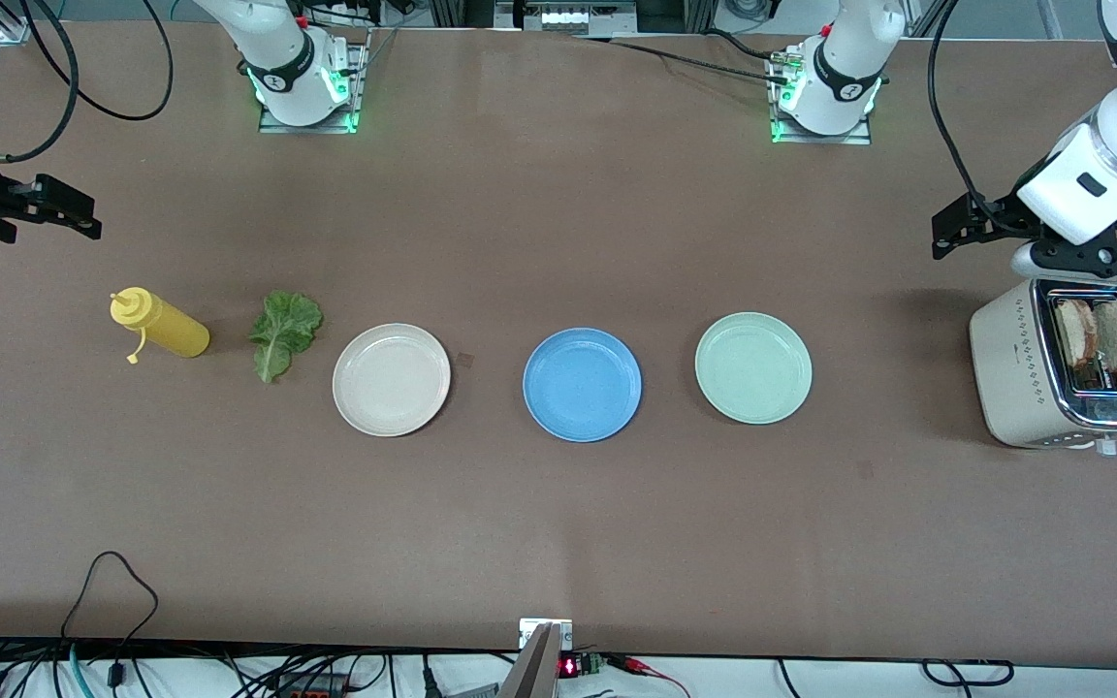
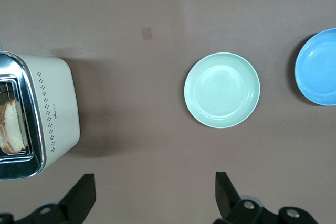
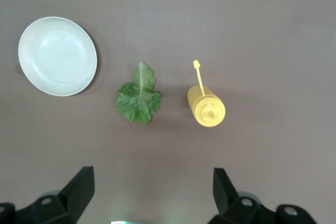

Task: Make sandwich in blue plate with both arms

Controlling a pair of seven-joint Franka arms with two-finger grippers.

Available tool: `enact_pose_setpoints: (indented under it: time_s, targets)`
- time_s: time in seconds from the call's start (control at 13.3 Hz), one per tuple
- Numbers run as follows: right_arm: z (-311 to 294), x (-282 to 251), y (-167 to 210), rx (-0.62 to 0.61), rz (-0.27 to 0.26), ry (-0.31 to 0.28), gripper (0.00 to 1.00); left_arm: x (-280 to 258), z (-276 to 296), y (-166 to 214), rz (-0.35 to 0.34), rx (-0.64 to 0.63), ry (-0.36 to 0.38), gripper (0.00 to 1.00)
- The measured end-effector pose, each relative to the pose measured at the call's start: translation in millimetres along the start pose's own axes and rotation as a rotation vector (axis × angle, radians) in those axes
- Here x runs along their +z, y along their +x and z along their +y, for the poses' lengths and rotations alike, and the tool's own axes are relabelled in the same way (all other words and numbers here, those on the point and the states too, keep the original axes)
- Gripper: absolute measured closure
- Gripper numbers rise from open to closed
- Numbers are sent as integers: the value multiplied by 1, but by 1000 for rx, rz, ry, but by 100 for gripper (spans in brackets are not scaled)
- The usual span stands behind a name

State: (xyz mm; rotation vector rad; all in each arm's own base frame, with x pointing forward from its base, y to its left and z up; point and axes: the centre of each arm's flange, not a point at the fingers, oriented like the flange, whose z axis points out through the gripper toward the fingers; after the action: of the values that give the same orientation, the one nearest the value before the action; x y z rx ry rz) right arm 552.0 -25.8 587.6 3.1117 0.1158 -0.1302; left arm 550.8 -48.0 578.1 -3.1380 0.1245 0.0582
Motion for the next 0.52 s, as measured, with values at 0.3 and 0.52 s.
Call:
enact_pose_setpoints:
  time_s: [0.3, 0.52]
  targets:
    - [0, 0, 0, 0, 0, 0, 0, -1, 0, 0, -1, 1, 1, 0]
    - [0, 0, 0, 0, 0, 0, 0, 0, -1, 2, -3, 0, 0, 0]
